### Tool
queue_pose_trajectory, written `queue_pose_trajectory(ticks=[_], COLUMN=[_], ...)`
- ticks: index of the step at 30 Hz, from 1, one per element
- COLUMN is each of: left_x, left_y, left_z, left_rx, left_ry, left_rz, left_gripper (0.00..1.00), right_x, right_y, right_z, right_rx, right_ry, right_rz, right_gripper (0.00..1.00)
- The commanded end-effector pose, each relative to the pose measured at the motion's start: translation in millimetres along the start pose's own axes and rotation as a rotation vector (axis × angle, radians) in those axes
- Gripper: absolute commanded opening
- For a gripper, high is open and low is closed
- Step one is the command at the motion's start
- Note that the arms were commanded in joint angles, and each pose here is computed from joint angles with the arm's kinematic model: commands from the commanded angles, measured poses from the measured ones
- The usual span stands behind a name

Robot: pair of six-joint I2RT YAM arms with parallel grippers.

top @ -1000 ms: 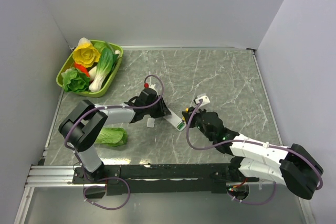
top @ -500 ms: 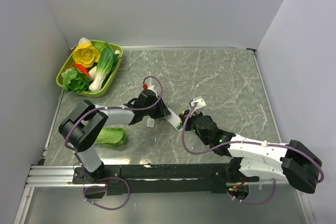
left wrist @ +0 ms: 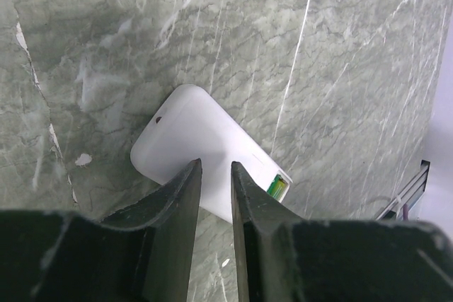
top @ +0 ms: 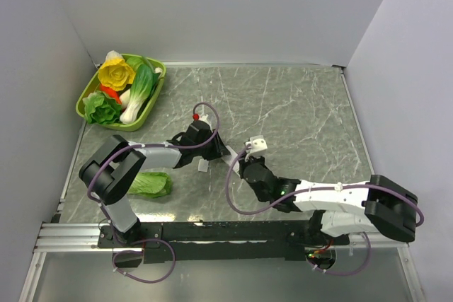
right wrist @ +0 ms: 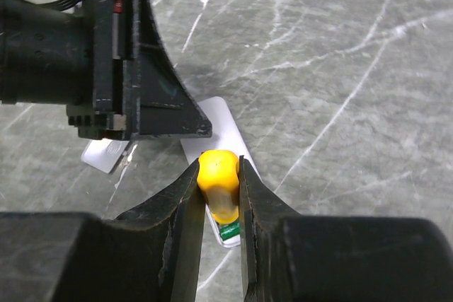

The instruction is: Unload the batteries from the remote control

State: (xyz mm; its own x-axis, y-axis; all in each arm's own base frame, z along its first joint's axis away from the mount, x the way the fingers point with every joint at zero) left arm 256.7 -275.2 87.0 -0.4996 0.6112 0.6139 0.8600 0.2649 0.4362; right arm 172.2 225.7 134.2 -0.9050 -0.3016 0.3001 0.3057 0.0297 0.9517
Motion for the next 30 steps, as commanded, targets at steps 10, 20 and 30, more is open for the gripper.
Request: queue_pose_trajectory(ticks=[10,20,30], left_x=[-1,-7,-13], left_y=[-22,-26,-32], left_z=[31,36,43], left_rx=[0.016,0.035,0.053], left_ry=[0.145,0.160,0.160], left_rz=[0.090,0.102,0.119], left_gripper=[0.30,0.30,0.30], right_x=[42,18,4], right_y=[-103,-108,-98], right_z=[-22,-10,-11], right_rx=[0.111,0.126,0.080], right_ry=[-0.166,-0.125,-0.073], right_rz=[0.355,0.466,0.451], right_gripper=[0.00,0.00,0.00])
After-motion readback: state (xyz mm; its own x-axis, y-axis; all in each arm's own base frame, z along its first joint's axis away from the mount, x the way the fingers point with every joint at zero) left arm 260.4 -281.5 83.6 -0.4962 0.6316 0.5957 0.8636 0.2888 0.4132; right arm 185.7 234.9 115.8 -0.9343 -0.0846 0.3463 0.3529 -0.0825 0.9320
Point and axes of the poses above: each gripper's point midway between its finger pads, its own x axis back along the fingers, its own z axis along the line the jaws close on, y = z × x, the point moved 7 cm from there along x, back along the fingers, and after that the axes turned 1 degree about -x, right-handed, at the moved point
